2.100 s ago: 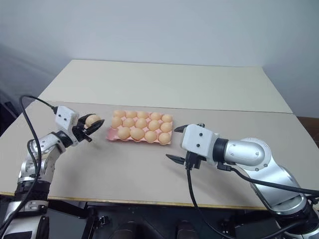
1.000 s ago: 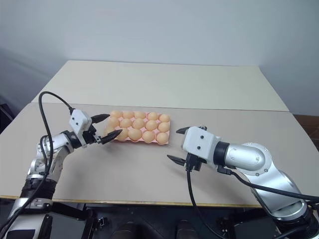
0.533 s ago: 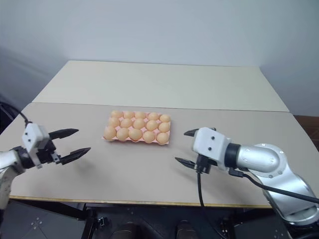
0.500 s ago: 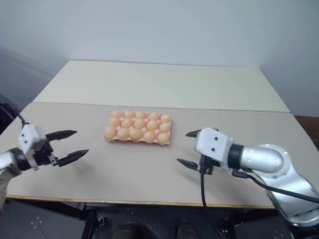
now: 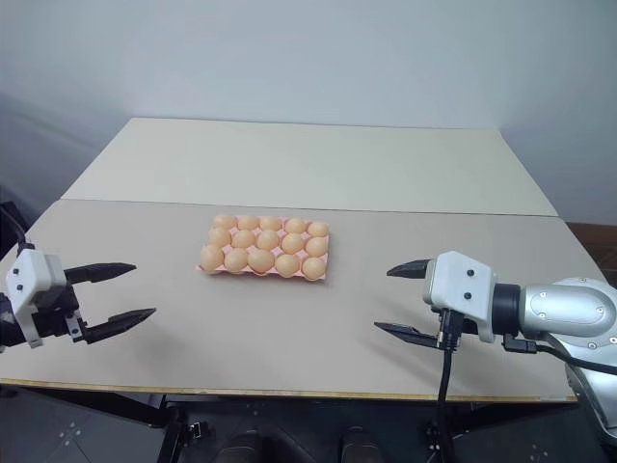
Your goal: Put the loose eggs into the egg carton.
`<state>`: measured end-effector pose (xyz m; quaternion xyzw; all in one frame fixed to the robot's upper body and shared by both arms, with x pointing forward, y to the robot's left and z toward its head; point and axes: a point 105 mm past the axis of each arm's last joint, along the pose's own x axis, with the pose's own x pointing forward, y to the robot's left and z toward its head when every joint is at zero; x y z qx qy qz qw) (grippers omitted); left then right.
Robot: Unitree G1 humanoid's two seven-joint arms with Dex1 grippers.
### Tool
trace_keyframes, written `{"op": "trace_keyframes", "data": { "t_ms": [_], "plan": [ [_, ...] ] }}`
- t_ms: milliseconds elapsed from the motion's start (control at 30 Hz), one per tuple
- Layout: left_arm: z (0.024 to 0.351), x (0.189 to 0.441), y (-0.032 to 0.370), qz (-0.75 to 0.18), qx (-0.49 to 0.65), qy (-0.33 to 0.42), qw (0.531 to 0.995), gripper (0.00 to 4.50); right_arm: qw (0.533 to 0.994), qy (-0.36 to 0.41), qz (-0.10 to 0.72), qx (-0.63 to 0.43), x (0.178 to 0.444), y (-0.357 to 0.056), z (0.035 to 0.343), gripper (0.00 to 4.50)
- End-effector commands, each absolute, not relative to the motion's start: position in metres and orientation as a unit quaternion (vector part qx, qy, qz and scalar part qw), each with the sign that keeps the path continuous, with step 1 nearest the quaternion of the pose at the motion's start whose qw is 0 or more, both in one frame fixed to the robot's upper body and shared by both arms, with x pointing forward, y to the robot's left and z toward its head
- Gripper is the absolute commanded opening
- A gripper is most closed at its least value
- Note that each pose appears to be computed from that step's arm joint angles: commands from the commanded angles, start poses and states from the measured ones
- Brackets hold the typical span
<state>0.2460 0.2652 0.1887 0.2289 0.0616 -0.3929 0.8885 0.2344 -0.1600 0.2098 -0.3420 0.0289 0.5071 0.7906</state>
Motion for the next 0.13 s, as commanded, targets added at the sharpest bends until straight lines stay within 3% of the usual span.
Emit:
{"op": "trace_keyframes", "data": {
  "t_ms": [33,133],
  "plan": [
    [0.2045,0.2396,0.2609,-0.404,0.233,0.048,0.883,4.49,0.786,0.012,0.506,-0.354,0.2321,-0.158,0.217,4.3],
    [0.2074,0.2378,0.2601,-0.401,0.218,0.051,0.889,4.49,0.787,0.018,0.507,-0.352,0.2337,-0.1597,0.2149,4.3]
  ]
}}
